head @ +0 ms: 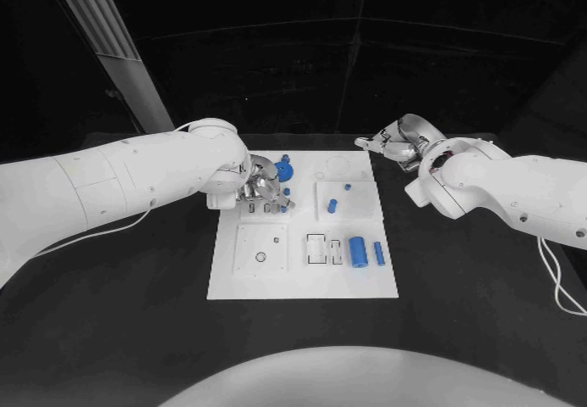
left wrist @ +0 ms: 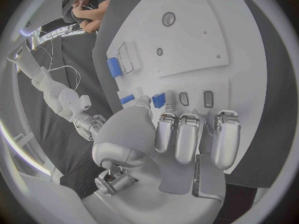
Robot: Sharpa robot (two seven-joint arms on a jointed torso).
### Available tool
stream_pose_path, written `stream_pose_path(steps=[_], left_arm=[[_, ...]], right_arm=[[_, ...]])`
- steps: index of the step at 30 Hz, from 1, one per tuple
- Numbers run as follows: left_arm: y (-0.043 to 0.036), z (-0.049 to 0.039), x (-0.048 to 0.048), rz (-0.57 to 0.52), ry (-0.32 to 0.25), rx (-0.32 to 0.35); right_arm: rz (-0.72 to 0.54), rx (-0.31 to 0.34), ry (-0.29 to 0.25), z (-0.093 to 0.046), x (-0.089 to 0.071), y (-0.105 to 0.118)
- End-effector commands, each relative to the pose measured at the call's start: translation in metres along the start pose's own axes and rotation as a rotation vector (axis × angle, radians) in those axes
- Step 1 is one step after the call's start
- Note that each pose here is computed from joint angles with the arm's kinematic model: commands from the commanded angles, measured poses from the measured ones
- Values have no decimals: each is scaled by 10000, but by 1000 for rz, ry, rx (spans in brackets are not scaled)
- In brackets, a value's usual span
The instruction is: Assemble the parts on the task board
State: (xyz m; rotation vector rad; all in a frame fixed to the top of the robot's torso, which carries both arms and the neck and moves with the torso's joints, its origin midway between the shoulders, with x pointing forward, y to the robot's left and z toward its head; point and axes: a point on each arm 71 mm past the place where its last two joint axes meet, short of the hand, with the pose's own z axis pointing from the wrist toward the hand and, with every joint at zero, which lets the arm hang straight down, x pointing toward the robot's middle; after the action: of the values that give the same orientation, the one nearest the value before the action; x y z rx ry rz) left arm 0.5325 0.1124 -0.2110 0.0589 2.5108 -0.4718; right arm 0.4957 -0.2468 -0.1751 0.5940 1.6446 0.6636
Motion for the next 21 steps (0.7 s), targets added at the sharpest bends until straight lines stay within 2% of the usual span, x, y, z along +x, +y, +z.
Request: stream_pose_path(steps=[1,21], left_arm=[[-21,0,-7,-5,0,20],[-38,10,-17,-10,1,32]], right_arm=[[-10,0,10,2,7,10],[-13,13,18,8,20,5]])
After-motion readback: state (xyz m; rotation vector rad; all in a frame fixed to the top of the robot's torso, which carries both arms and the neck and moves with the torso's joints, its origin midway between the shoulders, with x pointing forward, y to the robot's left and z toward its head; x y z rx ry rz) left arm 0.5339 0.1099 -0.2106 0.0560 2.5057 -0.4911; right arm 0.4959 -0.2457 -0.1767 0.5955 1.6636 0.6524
